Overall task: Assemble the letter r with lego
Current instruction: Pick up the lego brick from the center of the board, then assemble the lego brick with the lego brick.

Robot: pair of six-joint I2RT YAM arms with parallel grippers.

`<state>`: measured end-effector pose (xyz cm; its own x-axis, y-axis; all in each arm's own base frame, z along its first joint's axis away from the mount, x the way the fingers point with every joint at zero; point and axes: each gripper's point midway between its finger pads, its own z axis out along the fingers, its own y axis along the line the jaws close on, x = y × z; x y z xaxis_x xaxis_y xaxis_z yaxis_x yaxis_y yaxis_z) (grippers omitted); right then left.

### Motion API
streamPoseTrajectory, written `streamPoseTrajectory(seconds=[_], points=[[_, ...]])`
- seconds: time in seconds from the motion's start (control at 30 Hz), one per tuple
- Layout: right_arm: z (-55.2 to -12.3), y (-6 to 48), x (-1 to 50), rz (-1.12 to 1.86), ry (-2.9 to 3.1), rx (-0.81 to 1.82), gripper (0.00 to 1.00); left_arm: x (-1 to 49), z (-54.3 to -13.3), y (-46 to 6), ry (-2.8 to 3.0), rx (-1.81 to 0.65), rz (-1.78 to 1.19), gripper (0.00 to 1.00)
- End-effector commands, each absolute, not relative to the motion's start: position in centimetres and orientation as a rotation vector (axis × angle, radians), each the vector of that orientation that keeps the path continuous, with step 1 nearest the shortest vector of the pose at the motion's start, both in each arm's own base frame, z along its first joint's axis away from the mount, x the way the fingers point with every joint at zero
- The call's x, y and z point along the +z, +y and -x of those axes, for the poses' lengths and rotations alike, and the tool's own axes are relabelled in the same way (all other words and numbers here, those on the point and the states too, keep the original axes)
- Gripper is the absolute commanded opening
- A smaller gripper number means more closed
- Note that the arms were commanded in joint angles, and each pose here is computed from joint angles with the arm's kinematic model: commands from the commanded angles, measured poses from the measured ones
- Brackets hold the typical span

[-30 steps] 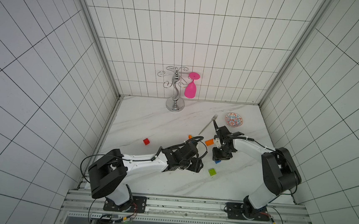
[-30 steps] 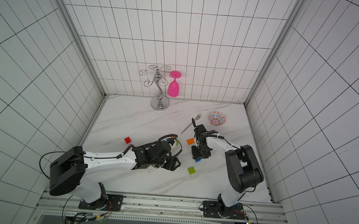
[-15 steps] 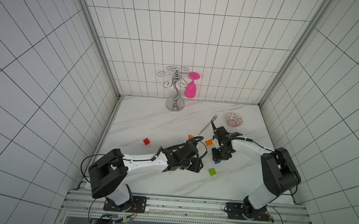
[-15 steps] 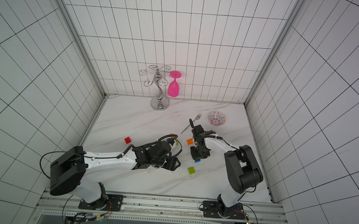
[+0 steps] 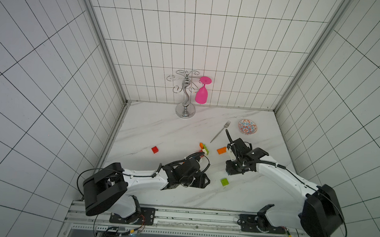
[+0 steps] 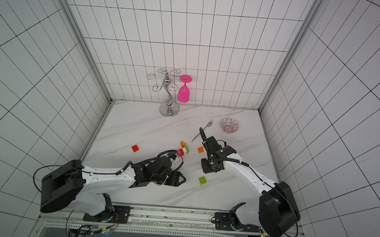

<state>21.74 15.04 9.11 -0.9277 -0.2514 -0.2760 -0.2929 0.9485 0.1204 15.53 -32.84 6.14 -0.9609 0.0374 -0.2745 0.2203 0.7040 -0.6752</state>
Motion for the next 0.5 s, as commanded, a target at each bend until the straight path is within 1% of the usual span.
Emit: streamPoseTrajectory(seconds=[0.0,0.1,0.23,0.47], points=[[-18.1,14.5,8.3,0.393,2.935,0.255,0.00,7.3,-14.9,-34.5,2.605,-1.374,-0.060,0.66],[-17.0,15.6,8.5,0.466,2.936,0.283,0.00,6.8,-14.3,-34.9,2.598,-1.421,-0.043,0.65],[-16.5,16.2,7.8,0.543,2.948,0.218,0.00,6.7,-14.0,-35.7,2.602,-1.420,-0.069,0.65],[-17.2,16.5,6.8,0.570,2.946,0.150,0.00,6.2,-14.4,-36.4,2.607,-1.407,-0.082,0.65]])
